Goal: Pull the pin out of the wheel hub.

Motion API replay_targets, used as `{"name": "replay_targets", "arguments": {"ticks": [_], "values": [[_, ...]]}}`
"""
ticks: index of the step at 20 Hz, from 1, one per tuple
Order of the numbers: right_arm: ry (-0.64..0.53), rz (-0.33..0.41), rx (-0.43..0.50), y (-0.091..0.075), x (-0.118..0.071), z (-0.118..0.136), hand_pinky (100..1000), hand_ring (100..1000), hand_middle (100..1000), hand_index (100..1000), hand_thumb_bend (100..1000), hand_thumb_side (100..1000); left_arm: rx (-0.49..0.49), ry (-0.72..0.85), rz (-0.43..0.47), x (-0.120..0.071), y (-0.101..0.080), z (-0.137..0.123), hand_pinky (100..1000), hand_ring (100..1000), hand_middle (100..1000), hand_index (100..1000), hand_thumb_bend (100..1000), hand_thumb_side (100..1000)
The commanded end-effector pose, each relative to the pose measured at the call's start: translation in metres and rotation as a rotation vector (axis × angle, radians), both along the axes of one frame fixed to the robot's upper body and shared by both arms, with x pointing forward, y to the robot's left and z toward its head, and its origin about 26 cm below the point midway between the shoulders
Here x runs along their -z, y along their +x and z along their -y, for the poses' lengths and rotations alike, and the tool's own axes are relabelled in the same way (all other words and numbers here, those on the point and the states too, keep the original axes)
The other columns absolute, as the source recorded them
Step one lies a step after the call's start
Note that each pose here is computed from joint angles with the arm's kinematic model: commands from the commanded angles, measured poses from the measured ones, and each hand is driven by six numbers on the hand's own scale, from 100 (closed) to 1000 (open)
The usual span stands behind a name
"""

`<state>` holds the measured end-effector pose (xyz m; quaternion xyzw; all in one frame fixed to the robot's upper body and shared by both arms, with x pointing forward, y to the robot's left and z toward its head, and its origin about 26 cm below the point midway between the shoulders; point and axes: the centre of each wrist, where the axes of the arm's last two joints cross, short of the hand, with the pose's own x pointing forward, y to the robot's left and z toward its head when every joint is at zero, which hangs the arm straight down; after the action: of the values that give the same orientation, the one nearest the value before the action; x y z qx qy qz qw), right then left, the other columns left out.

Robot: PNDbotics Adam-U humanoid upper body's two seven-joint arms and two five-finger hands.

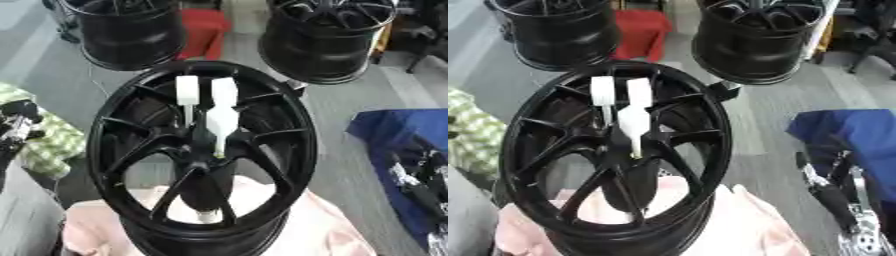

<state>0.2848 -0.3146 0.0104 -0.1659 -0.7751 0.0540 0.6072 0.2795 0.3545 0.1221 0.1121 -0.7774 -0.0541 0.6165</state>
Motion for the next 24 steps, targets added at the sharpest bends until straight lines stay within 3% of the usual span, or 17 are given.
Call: {"name": "replay_targets", "arguments": {"ticks": [1, 7, 12, 19, 24], "values": [[-0.019, 0.022, -0.001, 0.002, -0.008, 0.004, 564, 700, 741, 927, 423, 444, 0.029, 0.124, 0.066, -0.026, 0.007, -0.013, 706, 760, 752, 776, 293, 438], [-0.03, 0.018, -0.001, 0.001, -0.008, 0.007, 564, 700, 740, 927, 422, 445, 0.183, 0.436, 0.167, -0.07, 0.036, -0.039, 722, 758, 755, 799, 295, 440], [-0.035, 0.016, -0.004, 0.001, -0.008, 0.007, 564, 700, 740, 927, 422, 446, 0.329, 0.584, 0.217, -0.097, 0.056, -0.047, 735, 757, 755, 811, 304, 449], [-0.046, 0.01, -0.014, 0.0, -0.008, 0.008, 564, 700, 740, 927, 423, 446, 0.61, 0.935, 0.208, -0.135, 0.091, -0.039, 774, 765, 773, 845, 336, 442], [-0.049, 0.003, -0.02, 0.0, -0.006, 0.008, 564, 700, 740, 927, 424, 447, 0.779, 1.08, 0.202, -0.141, 0.127, -0.009, 786, 773, 788, 861, 339, 438]]}}
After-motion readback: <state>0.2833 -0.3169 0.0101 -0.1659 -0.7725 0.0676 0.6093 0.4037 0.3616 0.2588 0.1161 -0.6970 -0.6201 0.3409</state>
